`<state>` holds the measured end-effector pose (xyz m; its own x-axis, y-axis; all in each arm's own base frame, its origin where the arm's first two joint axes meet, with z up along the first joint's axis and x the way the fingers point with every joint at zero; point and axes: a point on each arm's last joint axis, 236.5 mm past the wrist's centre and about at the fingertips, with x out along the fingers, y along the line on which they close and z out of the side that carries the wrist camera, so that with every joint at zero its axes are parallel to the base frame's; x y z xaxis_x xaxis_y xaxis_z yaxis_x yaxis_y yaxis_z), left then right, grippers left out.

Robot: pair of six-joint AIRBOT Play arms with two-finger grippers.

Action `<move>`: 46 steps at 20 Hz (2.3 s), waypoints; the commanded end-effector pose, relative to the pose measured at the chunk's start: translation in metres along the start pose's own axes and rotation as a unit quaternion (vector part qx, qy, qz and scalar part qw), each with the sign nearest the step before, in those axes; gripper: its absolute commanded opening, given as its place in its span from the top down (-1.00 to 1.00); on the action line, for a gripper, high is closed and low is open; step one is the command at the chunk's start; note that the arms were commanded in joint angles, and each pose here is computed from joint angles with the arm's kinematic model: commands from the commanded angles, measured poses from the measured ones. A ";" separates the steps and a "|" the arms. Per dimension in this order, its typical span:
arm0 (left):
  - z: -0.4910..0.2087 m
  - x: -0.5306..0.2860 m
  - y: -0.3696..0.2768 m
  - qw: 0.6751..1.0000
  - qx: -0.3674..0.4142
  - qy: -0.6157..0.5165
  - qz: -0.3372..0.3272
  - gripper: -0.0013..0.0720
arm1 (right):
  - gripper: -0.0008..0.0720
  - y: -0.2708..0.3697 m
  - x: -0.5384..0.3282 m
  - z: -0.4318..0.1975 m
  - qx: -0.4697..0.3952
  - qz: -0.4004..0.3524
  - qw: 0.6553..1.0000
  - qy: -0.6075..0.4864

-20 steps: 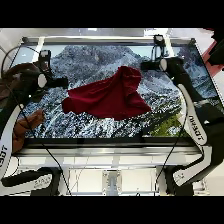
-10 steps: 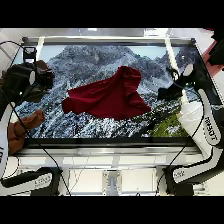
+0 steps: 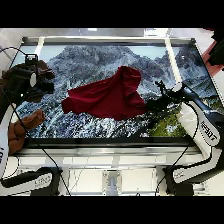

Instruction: Fold the shirts.

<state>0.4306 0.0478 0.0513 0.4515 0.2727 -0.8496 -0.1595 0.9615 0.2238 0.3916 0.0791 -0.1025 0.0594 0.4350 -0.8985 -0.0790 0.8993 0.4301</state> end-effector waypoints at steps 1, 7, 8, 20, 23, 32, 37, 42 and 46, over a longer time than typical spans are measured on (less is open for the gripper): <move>-0.003 0.000 -0.007 1.000 -0.009 0.006 -0.015 -0.91 | -0.05 -0.001 0.002 0.027 0.006 -0.005 0.998 -0.061; -0.020 0.010 -0.008 0.999 -0.017 0.029 -0.013 -0.91 | 0.87 0.006 0.003 0.017 0.009 0.010 0.999 -0.039; -0.038 0.020 -0.009 0.997 -0.049 0.051 -0.012 -0.91 | 0.87 0.006 0.003 0.016 0.009 0.011 0.999 -0.037; -0.082 0.039 -0.155 0.965 0.033 0.012 -0.259 -0.53 | 0.87 0.020 0.003 0.002 0.015 0.039 0.999 -0.007; -0.088 0.046 -0.165 0.964 0.031 0.022 -0.263 -0.53 | 0.87 0.023 0.003 0.004 0.019 0.046 0.999 -0.010; -0.072 0.065 -0.185 0.957 -0.044 0.010 -0.286 0.93 | 0.87 0.027 -0.001 0.003 0.018 0.051 0.998 -0.009; 0.012 -0.021 -0.153 0.960 0.047 -0.075 -0.267 0.93 | 0.88 0.051 -0.097 0.028 -0.042 0.039 0.993 -0.108; 0.042 -0.194 -0.059 0.961 0.087 -0.183 -0.189 0.93 | 0.88 0.102 -0.292 0.014 -0.108 0.016 0.950 -0.293; 0.050 -0.342 -0.010 0.912 0.039 -0.358 -0.197 0.94 | 0.88 0.165 -0.432 -0.028 -0.179 -0.052 0.861 -0.472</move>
<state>0.3769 -0.0675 0.2799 0.8308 -0.1845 -0.5251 0.2230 0.9748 0.0104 0.3727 0.0378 0.2580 0.7081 0.4188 -0.5685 -0.3038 0.9075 0.2901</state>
